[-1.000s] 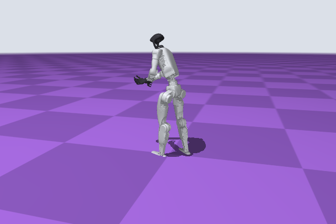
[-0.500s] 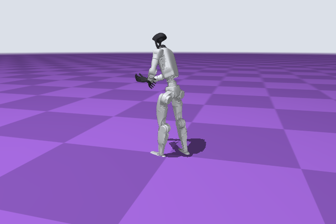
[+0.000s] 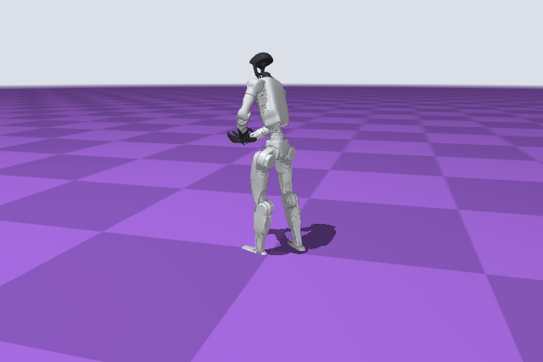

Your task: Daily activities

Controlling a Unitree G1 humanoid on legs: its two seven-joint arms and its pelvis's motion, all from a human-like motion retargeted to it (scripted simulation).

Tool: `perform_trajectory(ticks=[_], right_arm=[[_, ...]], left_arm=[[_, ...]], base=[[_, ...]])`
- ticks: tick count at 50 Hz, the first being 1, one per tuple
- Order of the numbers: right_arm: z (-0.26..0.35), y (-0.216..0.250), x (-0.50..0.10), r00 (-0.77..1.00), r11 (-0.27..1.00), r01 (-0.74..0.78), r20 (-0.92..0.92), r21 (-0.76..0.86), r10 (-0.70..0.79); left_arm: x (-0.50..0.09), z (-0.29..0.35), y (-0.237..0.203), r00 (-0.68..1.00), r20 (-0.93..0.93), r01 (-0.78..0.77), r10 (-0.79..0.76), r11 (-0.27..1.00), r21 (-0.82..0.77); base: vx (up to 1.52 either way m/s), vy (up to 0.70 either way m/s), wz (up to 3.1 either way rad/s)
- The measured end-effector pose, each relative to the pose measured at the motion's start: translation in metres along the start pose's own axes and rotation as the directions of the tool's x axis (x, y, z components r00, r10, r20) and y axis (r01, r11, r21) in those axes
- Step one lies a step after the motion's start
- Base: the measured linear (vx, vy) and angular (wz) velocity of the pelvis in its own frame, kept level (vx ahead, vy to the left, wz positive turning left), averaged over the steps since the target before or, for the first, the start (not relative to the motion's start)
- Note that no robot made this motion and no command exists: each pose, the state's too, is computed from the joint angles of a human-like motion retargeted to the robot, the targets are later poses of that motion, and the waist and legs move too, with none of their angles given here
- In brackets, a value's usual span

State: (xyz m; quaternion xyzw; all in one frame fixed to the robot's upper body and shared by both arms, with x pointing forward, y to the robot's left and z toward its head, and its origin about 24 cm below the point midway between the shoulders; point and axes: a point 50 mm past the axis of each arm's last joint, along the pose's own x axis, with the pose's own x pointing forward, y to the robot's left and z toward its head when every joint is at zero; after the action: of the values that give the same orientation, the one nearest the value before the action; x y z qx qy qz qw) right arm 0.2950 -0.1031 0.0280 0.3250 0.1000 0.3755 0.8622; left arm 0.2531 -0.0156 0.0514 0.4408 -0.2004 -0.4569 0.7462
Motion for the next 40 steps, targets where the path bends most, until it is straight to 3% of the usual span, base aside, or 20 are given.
perform_trajectory(ticks=[3, 5, 7, 11, 13, 21, 24, 34, 40], right_arm=[[0.023, 0.004, 0.01, 0.999, 0.998, -0.03, 0.016, -0.053, 0.031], [0.001, 0.004, 0.004, 1.0, 1.0, -0.014, 0.0, -0.012, 0.014], [0.021, 0.007, 0.012, 0.999, 0.998, -0.038, 0.014, -0.059, 0.039], [0.029, 0.011, 0.019, 0.998, 0.995, -0.062, 0.023, -0.073, 0.064], [0.008, 0.011, 0.013, 0.999, 0.998, -0.049, 0.011, -0.026, 0.049], [0.029, 0.017, 0.025, 0.994, 0.997, -0.077, 0.074, -0.015, 0.078], [0.01, 0.015, 0.017, 0.996, 0.998, -0.051, 0.076, 0.028, 0.048], [0.046, 0.026, 0.016, 0.986, 0.989, -0.088, 0.133, -0.12, 0.104], [0.082, 0.055, 0.004, 0.953, 0.937, -0.122, 0.224, -0.328, 0.202]], left_arm=[[0.0, -0.007, 0.029, 0.999, -0.008, -0.036, 0.037, 0.998, 0.052], [-0.002, -0.001, 0.0, 1.0, -0.003, 0.0, 0.0, 1.0, 0.008], [-0.002, -0.008, 0.024, 0.999, -0.012, -0.031, 0.032, 0.998, 0.049], [-0.003, -0.01, 0.032, 0.999, -0.01, -0.03, 0.031, 0.998, 0.061], [-0.005, -0.005, 0.005, 1.0, -0.006, 0.008, -0.008, 1.0, 0.017], [-0.008, -0.011, 0.031, 1.0, -0.005, -0.02, 0.021, 0.999, 0.028], [-0.011, -0.008, 0.007, 1.0, -0.002, 0.0, 0.0, 1.0, -0.023], [-0.023, -0.016, 0.062, 0.988, -0.006, -0.151, 0.151, 0.988, 0.03], [-0.052, -0.057, 0.043, 0.975, -0.199, -0.097, 0.093, 0.995, -0.008]], base=[[0.02, -0.01, -0.19], [-0.04, 0.02, 0.39], [0.03, -0.01, -0.28], [0.01, 0.0, -0.08], [-0.03, 0.01, 0.47], [0.01, -0.01, -0.1], [-0.01, 0.01, 0.28], [0.02, 0.0, -0.12], [0.0, 0.0, 0.0]])
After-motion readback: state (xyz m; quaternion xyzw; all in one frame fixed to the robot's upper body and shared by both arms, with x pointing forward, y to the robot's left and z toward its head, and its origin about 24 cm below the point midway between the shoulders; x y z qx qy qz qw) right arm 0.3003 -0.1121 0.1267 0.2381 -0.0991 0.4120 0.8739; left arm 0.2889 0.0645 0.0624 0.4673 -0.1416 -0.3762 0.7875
